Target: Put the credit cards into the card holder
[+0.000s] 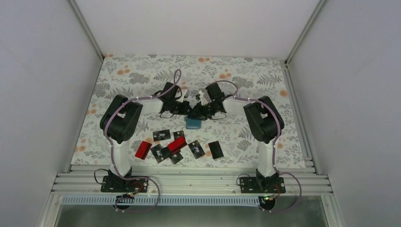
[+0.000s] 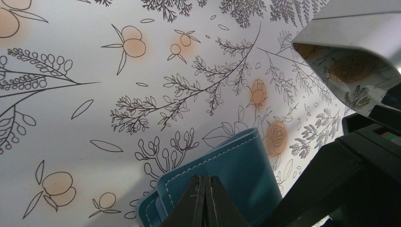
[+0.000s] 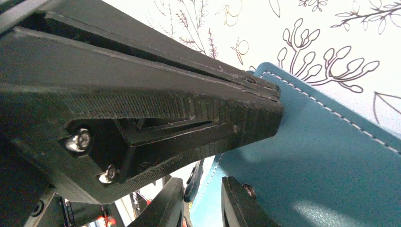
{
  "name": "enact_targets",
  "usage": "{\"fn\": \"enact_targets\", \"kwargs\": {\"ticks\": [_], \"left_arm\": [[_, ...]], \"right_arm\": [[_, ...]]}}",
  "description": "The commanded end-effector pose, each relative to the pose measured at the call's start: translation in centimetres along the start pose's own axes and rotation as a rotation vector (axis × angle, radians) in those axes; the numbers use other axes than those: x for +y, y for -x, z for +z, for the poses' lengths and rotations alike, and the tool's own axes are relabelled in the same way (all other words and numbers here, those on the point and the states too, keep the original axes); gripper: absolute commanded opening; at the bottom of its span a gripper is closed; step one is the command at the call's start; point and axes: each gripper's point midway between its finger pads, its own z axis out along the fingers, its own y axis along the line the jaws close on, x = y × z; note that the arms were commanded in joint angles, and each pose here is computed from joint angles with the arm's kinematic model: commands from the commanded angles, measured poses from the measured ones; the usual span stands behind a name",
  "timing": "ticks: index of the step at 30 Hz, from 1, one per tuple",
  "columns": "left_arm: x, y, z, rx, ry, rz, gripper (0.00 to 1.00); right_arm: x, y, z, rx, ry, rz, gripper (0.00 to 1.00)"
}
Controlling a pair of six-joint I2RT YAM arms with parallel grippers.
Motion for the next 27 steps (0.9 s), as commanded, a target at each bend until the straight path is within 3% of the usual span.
{"fn": "enact_targets", "kwargs": {"ticks": [1,12,27], "left_arm": [[2.4,-2.2,0.9,0.056,0.058,-0.048,0.03],[2.5,-2.6,0.9,0.061,0.059,-0.047,0.02],[3.2,-2.4,0.2,0.041,0.121,-0.042,0.02]], "right_arm": [[0.4,0.5,0.6,-0.003,0.000,-0.010,0.21],[0.3,1.3,0.5,-0.019,-0.029,-0.011,0.05],[0.1,0.7,-1.2,-0.031,-0.114,0.011,0.04]]}}
